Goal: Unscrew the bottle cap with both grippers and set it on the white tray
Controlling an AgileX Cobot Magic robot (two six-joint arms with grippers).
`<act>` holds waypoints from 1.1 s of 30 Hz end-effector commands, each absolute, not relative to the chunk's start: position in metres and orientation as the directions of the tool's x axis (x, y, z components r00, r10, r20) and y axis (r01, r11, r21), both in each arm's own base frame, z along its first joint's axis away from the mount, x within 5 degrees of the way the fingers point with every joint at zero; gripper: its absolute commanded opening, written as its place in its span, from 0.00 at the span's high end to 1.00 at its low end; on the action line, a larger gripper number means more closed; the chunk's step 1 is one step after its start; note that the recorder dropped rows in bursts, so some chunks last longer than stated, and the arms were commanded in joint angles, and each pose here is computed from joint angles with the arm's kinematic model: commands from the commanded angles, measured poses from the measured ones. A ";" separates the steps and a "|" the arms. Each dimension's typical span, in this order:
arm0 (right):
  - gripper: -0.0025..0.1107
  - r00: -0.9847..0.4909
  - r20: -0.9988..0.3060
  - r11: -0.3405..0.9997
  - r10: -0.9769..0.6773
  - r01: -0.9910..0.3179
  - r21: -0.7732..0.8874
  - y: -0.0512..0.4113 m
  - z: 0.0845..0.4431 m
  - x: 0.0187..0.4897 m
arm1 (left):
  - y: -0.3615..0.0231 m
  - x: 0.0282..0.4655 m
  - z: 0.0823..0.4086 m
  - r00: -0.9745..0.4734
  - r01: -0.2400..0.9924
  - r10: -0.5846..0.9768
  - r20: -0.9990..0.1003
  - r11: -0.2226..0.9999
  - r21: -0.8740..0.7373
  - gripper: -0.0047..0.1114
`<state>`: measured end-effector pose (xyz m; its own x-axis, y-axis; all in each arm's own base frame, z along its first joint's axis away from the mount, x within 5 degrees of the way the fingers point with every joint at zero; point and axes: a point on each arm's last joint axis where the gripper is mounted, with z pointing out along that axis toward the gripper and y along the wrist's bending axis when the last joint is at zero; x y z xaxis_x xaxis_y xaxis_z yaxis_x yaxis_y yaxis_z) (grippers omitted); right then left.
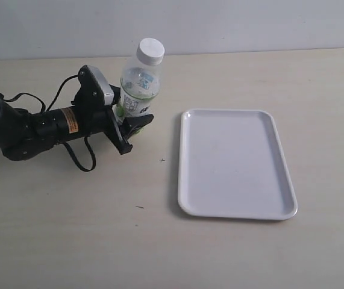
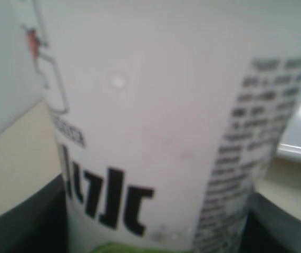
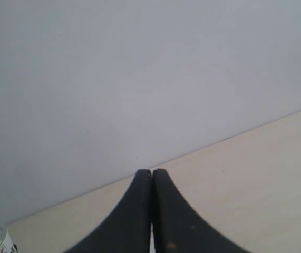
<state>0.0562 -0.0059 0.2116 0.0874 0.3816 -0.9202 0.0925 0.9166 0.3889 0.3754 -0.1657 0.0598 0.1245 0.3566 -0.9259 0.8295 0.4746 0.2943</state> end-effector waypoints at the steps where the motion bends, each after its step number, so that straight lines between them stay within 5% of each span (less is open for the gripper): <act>1: 0.98 0.181 -0.868 0.873 0.463 0.073 0.481 -0.008 0.223 0.054 | -0.167 0.374 0.062 0.109 0.839 0.355 -0.929 0.469 0.277 0.96; 8: 0.98 0.129 -0.916 0.922 0.380 0.031 0.387 -0.003 0.306 0.061 | -0.165 0.376 0.064 0.028 0.837 0.381 -0.924 0.497 0.230 0.96; 17: 0.98 -0.392 -0.894 0.964 0.217 -0.061 0.261 0.001 0.396 0.174 | -0.164 0.375 0.074 0.036 0.849 0.433 -0.901 0.463 0.256 0.96; 25: 0.98 -0.801 -0.590 0.916 0.105 -0.153 0.370 0.002 0.385 0.277 | -0.164 0.375 0.073 0.043 0.848 0.454 -0.890 0.454 0.273 0.96; 33: 0.98 -0.892 -0.451 0.871 -0.016 -0.234 0.432 0.046 0.353 0.329 | -0.163 0.375 0.072 0.055 0.847 0.467 -0.883 0.446 0.289 0.96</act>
